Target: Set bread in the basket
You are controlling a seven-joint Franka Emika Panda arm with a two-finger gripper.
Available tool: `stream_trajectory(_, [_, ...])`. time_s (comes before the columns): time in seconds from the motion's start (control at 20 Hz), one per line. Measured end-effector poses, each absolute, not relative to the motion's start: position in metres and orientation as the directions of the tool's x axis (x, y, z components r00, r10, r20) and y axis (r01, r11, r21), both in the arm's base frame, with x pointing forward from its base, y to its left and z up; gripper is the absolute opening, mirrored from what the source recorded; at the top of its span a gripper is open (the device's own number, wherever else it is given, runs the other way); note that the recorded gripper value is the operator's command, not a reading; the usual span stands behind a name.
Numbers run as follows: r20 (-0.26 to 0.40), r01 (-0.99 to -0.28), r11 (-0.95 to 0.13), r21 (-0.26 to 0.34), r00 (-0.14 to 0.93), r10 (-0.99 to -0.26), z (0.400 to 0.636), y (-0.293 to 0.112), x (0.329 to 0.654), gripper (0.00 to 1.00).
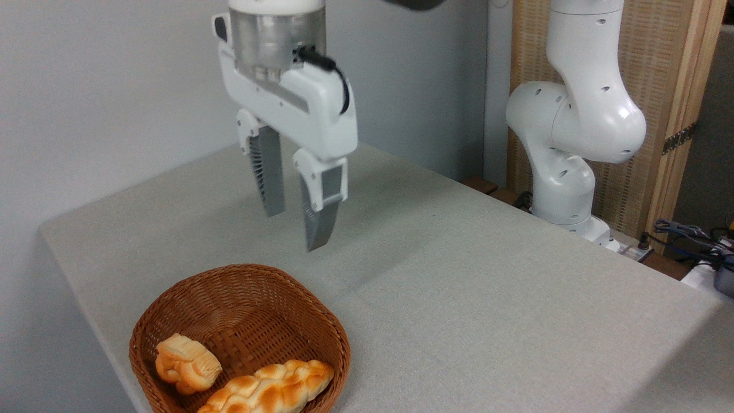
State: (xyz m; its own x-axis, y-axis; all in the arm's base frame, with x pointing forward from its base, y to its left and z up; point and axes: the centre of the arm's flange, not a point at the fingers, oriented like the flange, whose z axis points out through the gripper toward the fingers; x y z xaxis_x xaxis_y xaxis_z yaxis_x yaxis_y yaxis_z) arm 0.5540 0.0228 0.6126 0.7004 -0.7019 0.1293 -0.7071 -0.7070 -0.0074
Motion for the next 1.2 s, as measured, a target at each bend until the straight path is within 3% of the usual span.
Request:
stream_trajectory(0.2, [0.087, -0.645, -0.764, -0.008, 0.761, -0.643, 0.613, 0.006, 0.549, 1.0])
stream_trajectory(0.75, [0.055, -0.647, -0.762, 0.019, 0.762, -0.646, 0.603, 0.002, 0.549, 1.0])
stream_trajectory(1.2, [0.034, -0.655, -0.755, 0.038, 0.756, -0.654, 0.619, -0.002, 0.551, 1.0])
